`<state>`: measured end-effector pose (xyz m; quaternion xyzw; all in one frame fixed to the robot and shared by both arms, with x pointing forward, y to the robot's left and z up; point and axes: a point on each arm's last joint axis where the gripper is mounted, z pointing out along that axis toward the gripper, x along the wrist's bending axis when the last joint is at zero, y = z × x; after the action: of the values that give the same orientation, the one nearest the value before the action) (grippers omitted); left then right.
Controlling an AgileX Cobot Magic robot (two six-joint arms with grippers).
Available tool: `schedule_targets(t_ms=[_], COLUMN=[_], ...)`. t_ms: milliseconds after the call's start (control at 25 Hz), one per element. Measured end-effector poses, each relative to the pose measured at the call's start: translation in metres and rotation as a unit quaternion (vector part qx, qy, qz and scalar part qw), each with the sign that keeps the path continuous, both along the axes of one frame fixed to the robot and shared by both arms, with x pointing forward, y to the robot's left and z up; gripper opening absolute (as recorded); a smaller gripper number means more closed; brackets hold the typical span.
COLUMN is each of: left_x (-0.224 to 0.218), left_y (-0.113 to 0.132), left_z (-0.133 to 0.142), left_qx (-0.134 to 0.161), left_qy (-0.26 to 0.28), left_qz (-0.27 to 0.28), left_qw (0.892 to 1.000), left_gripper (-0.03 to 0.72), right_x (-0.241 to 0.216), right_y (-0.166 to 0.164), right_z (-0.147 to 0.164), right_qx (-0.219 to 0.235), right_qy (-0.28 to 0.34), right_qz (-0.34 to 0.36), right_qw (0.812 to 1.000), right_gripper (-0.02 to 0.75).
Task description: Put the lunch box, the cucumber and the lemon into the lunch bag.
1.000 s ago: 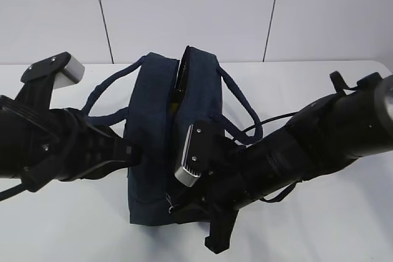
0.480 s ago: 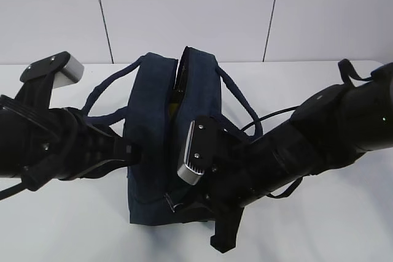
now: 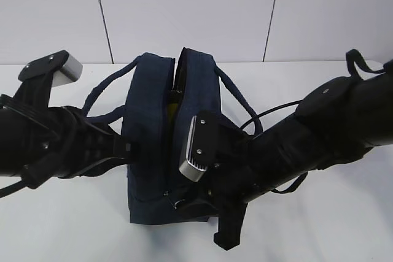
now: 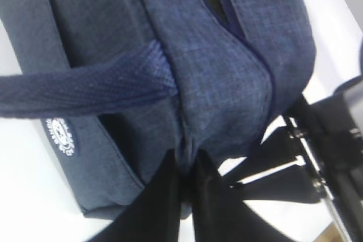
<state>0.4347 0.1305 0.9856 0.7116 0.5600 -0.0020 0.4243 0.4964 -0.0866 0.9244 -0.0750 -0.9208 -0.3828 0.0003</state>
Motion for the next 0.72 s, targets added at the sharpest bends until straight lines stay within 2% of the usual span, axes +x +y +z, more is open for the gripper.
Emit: schedule_targets(t_ms=[560, 720], left_x=[0.002, 0.002], left_y=[0.001, 0.002], left_z=[0.0, 0.0], left_qx=[0.003, 0.004], left_qy=[-0.006, -0.007], left_qz=[0.009, 0.012], left_qw=[1.0, 1.0], left_gripper=[0.006, 0.006], right_x=[-0.001, -0.002], right_y=[0.0, -0.001], right_z=[0.003, 0.013], right_qx=[0.002, 0.01], right_qy=[0.002, -0.01], right_qz=[0.003, 0.003], right_qw=[1.0, 1.0], right_gripper=[-0.013, -0.013])
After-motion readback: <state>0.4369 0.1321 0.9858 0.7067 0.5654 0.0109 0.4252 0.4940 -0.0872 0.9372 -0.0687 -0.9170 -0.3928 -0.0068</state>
